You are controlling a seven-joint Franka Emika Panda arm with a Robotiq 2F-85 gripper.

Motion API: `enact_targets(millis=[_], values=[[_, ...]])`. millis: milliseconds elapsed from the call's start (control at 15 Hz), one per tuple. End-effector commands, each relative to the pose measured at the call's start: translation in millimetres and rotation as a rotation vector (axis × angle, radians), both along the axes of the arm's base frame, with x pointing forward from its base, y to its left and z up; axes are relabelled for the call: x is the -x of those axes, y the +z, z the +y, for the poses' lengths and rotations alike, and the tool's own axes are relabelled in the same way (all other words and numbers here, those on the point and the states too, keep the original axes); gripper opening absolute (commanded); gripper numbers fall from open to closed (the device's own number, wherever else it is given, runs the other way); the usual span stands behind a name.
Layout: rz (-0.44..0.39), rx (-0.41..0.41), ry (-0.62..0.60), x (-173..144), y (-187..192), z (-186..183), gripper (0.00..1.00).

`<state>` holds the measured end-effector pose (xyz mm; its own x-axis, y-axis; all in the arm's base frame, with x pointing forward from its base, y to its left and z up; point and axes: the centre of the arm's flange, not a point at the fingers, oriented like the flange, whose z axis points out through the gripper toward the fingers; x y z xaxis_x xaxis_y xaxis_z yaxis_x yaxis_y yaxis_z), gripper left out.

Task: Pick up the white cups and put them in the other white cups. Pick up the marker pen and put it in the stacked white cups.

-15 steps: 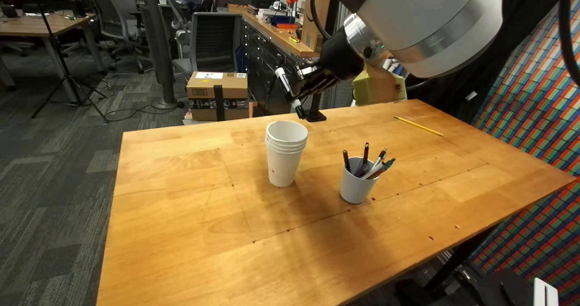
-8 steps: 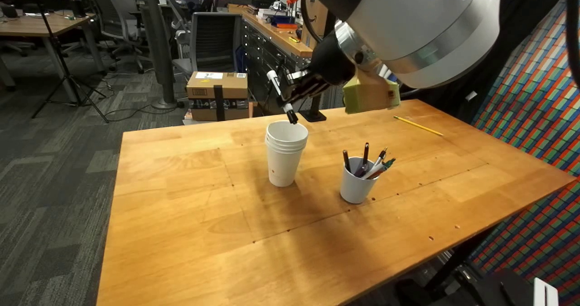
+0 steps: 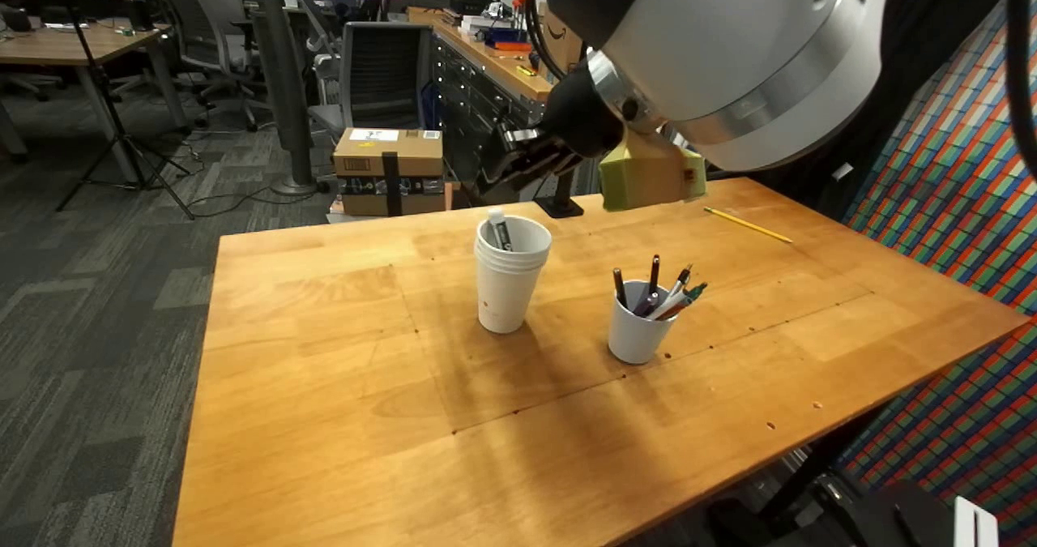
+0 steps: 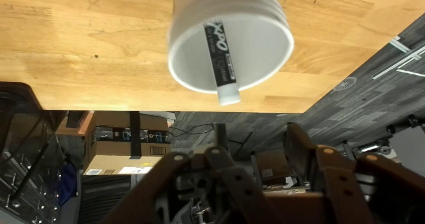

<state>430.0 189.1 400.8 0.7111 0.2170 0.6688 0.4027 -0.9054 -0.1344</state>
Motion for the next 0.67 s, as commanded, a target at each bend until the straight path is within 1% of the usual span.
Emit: enact_targets(millis=[0, 133, 200, 333, 400, 600], values=[[-0.027, -0.014, -0.039, -3, 0, 0, 0.84], [-0.025, -0.011, -0.043, -4, -1, -2, 0.97], [-0.022, -0.004, -0.045, -4, -1, -4, 1.0], [-0.004, 0.009, -0.062, -6, 4, -14, 1.0], [0.003, 0.005, -0.029, -4, -5, -8, 1.0], [0.008, 0.007, -0.049, -6, -8, -17, 1.0]])
